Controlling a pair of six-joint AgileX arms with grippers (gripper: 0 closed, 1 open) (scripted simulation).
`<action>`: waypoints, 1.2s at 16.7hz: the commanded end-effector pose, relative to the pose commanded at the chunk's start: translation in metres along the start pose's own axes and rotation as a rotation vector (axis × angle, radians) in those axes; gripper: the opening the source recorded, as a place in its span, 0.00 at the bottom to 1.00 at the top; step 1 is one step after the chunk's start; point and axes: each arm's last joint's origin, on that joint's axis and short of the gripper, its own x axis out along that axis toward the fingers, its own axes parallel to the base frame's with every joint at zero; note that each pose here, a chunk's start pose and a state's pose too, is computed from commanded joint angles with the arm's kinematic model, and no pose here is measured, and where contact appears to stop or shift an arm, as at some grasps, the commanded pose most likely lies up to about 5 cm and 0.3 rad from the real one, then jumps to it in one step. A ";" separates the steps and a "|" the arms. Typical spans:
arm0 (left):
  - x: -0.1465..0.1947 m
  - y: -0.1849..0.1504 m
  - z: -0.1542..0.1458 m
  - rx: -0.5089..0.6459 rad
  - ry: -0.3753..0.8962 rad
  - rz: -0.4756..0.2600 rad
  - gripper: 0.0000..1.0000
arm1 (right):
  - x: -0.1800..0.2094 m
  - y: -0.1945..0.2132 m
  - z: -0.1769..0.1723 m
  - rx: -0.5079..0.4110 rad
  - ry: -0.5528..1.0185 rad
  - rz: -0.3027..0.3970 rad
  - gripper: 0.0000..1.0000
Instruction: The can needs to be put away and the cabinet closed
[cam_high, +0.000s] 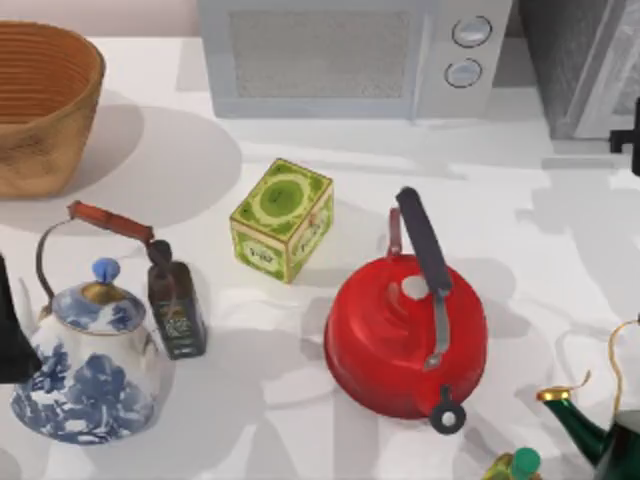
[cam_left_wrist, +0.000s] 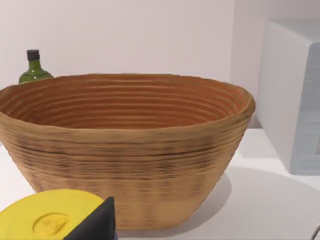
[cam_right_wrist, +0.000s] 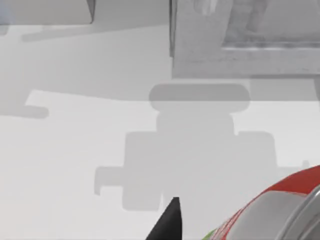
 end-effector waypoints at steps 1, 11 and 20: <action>0.000 0.000 0.000 0.000 0.000 0.000 1.00 | -0.008 -0.003 -0.006 0.002 -0.022 0.003 0.00; 0.000 0.000 0.000 0.000 0.000 0.000 1.00 | -0.106 -0.031 -0.122 0.018 -0.533 0.018 0.00; 0.000 0.000 0.000 0.000 0.000 0.000 1.00 | -0.077 -0.038 -0.190 -0.009 -0.762 0.004 0.00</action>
